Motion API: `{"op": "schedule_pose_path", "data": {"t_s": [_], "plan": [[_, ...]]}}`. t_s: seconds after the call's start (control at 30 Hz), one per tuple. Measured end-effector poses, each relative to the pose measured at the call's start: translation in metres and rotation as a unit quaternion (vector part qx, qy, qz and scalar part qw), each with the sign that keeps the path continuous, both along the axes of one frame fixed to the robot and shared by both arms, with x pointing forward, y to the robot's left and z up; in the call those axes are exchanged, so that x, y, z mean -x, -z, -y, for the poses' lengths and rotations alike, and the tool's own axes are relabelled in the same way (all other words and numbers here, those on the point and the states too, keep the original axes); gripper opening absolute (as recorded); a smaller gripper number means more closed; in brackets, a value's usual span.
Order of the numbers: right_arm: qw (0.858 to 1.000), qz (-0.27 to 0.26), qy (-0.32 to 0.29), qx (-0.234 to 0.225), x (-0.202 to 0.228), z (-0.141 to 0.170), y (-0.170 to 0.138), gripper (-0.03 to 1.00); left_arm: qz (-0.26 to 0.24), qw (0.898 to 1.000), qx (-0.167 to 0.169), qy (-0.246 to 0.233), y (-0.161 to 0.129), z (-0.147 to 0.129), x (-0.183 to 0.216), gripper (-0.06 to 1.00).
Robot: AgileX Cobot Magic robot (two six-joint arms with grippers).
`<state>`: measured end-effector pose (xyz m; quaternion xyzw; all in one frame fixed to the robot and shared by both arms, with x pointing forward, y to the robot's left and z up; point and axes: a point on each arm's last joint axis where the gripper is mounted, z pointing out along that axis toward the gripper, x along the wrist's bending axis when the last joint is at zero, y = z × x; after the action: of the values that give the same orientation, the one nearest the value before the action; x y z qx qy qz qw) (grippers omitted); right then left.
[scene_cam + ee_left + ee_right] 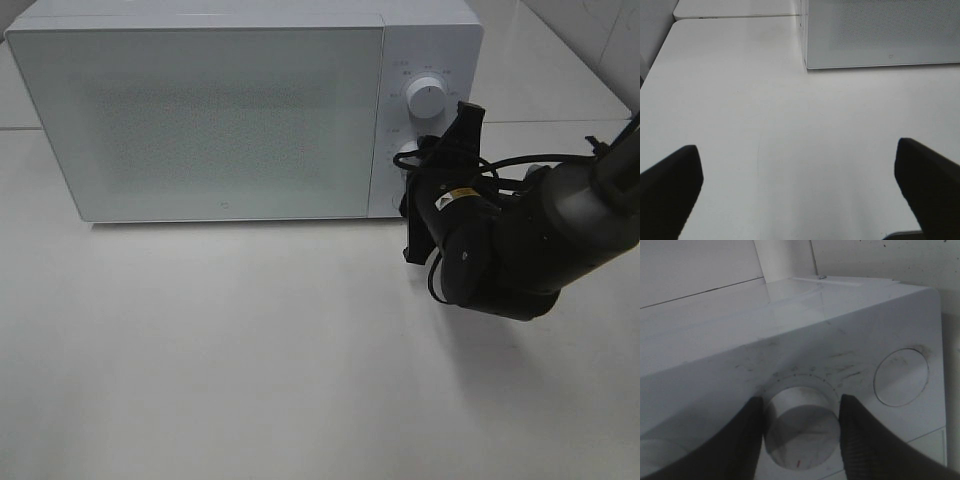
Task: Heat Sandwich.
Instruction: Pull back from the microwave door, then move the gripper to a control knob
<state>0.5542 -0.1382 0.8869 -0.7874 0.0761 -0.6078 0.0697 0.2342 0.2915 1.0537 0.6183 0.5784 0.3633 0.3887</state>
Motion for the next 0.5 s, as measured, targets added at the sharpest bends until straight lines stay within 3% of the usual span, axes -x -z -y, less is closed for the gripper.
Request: {"op": "schedule_pose_path", "data": {"t_s": [0.5], "plan": [[1.000,0.001,-0.005,0.004,-0.0001,0.0000,0.0000,0.44,0.000,1.000,0.000,0.000,0.0000,0.0000,0.0000,0.99]]}}
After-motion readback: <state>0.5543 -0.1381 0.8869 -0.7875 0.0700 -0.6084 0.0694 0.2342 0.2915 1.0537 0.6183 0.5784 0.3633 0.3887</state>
